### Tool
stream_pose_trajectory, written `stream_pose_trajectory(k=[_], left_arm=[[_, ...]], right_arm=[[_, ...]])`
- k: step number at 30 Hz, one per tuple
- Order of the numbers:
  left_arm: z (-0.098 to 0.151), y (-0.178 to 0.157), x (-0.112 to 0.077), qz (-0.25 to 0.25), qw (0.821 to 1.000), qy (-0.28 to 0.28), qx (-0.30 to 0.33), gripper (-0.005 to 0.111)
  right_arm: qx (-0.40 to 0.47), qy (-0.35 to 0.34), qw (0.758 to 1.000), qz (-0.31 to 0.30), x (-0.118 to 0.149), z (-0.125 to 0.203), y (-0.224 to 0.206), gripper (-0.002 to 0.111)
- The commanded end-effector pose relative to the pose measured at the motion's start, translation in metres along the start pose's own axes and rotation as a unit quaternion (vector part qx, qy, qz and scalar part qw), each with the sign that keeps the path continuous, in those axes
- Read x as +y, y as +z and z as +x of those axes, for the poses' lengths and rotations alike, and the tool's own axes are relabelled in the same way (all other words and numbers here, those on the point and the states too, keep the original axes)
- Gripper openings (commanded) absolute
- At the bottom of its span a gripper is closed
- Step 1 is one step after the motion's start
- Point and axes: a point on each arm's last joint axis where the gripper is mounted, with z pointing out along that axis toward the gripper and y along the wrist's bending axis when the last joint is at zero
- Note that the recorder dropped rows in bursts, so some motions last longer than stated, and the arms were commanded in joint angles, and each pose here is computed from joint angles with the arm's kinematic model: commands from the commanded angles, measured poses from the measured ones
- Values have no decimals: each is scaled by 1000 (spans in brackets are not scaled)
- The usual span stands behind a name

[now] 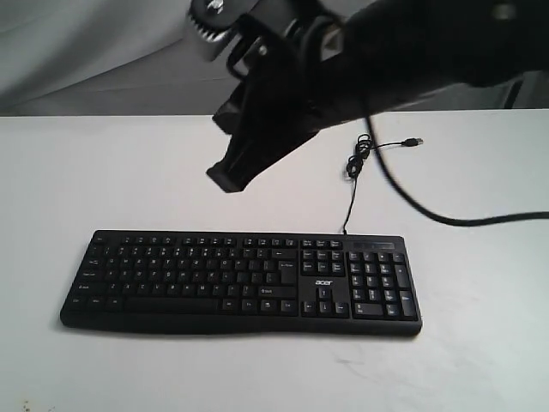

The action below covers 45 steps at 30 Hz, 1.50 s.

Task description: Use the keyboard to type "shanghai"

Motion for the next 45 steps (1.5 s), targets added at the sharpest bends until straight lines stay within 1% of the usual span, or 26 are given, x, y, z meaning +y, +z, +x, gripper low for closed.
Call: stream_pose_trajectory(k=[1,5,10,14,16,17,20,22,24,25,26,28,29,30,32,35,38,41,45], left_arm=[[0,0,0,3,1000,-2,-3,0],[0,0,0,3,1000,-2,-3,0],[0,0,0,3,1000,-2,-3,0],[0,0,0,3,1000,-2,-3,0],[0,0,0,3,1000,-2,-3,0],[0,0,0,3,1000,-2,-3,0],[0,0,0,3,1000,-2,-3,0],[0,0,0,3,1000,-2,-3,0],[0,0,0,3,1000,-2,-3,0],[0,0,0,3,1000,-2,-3,0],[0,0,0,3,1000,-2,-3,0],[0,0,0,3,1000,-2,-3,0],[0,0,0,3,1000,-2,-3,0],[0,0,0,3,1000,-2,-3,0],[0,0,0,3,1000,-2,-3,0],[0,0,0,3,1000,-2,-3,0],[0,0,0,3,1000,-2,-3,0],[0,0,0,3,1000,-2,-3,0],[0,0,0,3,1000,-2,-3,0]], right_arm=[[-86,9,996,36,7,1,-61,0],[-122,9,991,46,14,7,-103,0],[-173,4,983,62,17,2,-144,0],[-226,-2,971,83,20,0,-181,0],[-243,-23,964,102,21,2,-200,0],[-249,-16,963,104,22,3,-205,0],[-269,37,955,123,21,8,-227,0],[-245,83,955,142,15,15,-230,0],[-209,148,949,184,0,28,-229,0],[-197,186,940,209,-9,38,-225,0],[-187,205,933,231,-14,49,-222,0],[-186,250,909,277,-22,80,-213,0],[-198,269,892,304,-22,100,-211,0],[-212,280,880,321,-22,109,-211,0],[-231,285,859,356,-16,133,-210,0],[-256,279,835,399,-4,163,-209,0],[-269,264,817,436,9,190,-207,0],[-279,251,801,467,20,209,-205,0],[-278,251,788,489,30,227,-203,0]])
